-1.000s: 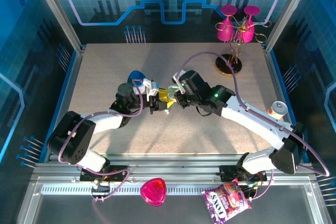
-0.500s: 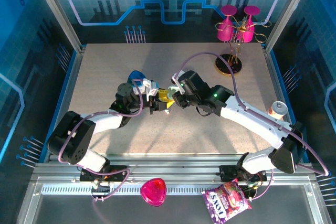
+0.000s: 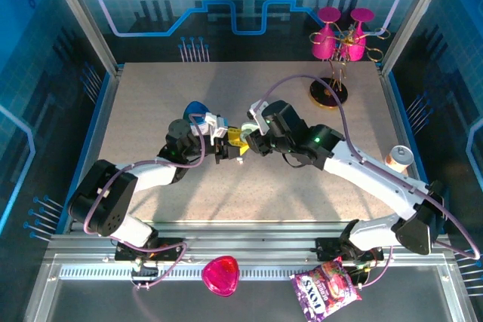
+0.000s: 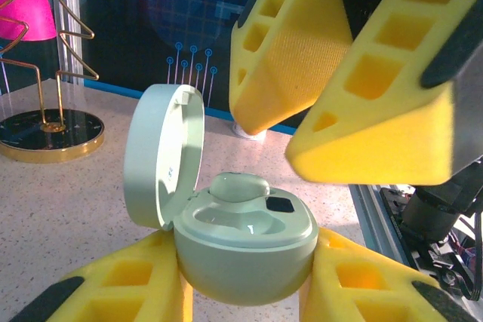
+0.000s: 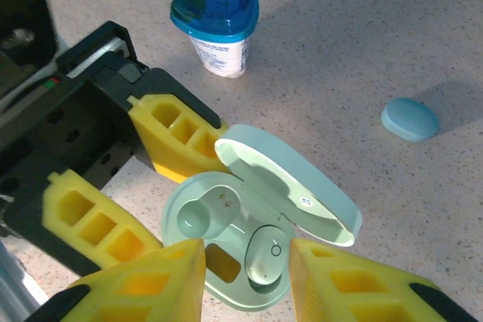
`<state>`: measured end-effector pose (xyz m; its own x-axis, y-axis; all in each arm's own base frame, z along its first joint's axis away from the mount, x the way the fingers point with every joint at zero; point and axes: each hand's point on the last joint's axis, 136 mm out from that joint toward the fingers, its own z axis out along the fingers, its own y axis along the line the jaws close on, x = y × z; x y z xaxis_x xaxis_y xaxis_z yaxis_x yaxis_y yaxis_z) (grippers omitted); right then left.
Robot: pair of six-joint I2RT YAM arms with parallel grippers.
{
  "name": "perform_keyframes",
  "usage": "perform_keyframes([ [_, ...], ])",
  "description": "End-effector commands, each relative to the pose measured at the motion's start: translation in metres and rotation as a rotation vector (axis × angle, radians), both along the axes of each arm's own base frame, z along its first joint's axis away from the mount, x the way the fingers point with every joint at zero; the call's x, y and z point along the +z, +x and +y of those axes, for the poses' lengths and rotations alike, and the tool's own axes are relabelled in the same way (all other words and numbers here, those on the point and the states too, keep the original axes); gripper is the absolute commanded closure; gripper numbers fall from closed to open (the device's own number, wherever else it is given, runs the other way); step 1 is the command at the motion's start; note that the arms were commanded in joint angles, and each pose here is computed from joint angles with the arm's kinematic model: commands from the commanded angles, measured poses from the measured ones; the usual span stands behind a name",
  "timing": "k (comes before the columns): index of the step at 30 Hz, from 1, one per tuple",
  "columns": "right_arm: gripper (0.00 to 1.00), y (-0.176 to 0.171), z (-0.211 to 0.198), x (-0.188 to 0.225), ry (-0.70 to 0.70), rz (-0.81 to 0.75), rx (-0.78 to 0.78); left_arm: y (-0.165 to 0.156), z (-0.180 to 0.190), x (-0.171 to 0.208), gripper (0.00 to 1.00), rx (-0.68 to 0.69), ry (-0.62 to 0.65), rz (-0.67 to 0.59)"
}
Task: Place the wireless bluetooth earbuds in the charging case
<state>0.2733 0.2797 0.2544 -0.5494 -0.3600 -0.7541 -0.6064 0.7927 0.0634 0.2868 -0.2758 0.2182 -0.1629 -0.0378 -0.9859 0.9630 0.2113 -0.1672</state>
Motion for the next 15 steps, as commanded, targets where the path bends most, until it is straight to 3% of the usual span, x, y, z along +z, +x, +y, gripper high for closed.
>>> perform_keyframes([
  [1,0.64,-0.002,-0.001,0.015,0.069,-0.020,-0.003,0.001,0.002,0.016,0.68,-0.006,-0.030,-0.055],
  [9,0.45,-0.007,-0.009,0.047,0.320,-0.095,0.012,0.001,0.009,0.021,0.68,0.011,-0.061,-0.088],
  [15,0.42,0.000,-0.040,0.048,0.496,-0.113,-0.070,0.002,0.024,0.035,0.69,0.058,-0.123,-0.152],
])
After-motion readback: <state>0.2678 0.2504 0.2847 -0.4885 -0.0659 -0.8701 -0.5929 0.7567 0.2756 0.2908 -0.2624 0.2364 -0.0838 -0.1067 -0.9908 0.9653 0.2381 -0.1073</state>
